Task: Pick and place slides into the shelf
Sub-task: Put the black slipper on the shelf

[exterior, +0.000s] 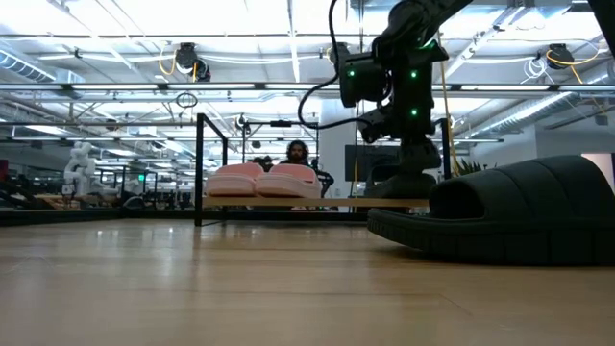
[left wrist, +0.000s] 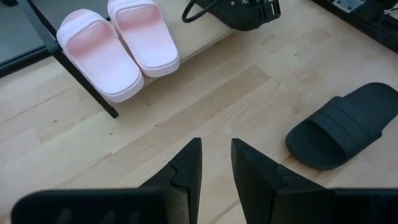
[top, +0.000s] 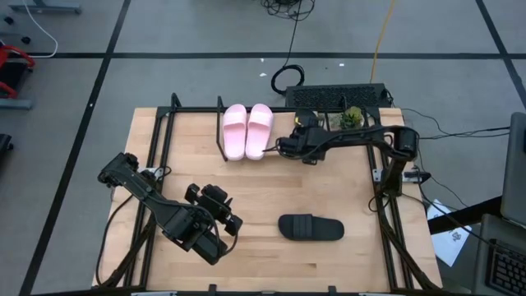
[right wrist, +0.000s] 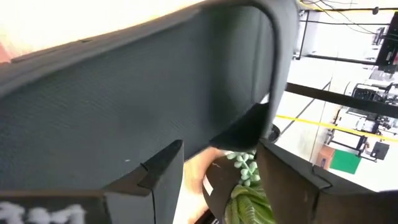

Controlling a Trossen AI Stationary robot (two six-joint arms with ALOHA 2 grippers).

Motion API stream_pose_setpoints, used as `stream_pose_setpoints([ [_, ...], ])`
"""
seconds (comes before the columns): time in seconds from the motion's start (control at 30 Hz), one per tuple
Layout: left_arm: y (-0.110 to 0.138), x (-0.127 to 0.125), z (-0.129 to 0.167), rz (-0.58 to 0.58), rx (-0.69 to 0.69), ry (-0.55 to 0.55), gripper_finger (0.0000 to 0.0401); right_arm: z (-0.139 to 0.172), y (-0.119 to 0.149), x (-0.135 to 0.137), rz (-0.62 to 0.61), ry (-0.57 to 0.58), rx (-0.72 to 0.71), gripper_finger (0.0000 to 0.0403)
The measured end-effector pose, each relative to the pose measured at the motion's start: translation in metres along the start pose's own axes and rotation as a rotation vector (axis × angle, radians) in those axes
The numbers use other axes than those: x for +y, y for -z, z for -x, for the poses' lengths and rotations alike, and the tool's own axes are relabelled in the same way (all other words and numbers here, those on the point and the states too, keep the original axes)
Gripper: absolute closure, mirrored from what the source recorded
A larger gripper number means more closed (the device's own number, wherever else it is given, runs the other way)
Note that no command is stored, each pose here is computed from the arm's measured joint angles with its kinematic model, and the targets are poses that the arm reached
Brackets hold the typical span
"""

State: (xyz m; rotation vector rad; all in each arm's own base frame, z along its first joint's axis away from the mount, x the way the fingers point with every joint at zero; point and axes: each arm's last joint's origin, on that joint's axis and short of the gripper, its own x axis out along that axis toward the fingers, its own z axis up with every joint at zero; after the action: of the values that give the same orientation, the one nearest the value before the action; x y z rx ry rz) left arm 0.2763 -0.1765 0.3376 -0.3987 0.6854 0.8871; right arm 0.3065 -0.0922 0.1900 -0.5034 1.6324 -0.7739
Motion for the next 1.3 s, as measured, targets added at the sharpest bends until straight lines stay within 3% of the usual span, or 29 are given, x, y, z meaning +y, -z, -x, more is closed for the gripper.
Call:
stream_pose_setpoints([
  [0.43,0.0,0.0,0.0,-0.012,-0.007,0.002,0.0315,0.041,0.019,-0.018,-0.066,-0.04,-0.138,0.021],
  [0.7,0.0,0.0,0.0,-0.011,-0.007,0.003,0.0316,0.085,0.039,-0.007,-0.031,-0.283,-0.283,0.0211],
  [0.87,0.0,-0.001,0.0,-0.01,-0.007,0.004,0.0316,0.117,0.055,0.001,0.031,-0.512,-0.41,0.0211],
  [1.0,0.0,-0.002,0.0,0.0,-0.007,0.014,0.0316,0.141,0.065,0.007,0.175,-0.737,-0.564,0.0211],
  [1.1,0.0,-0.003,0.0,0.007,-0.007,0.02,0.0315,0.159,0.069,0.015,0.324,-0.846,-0.72,0.0211],
  [1.3,0.0,-0.006,0.0,0.029,-0.006,0.046,0.0315,0.183,0.078,0.047,0.593,-0.825,-0.871,0.0211],
])
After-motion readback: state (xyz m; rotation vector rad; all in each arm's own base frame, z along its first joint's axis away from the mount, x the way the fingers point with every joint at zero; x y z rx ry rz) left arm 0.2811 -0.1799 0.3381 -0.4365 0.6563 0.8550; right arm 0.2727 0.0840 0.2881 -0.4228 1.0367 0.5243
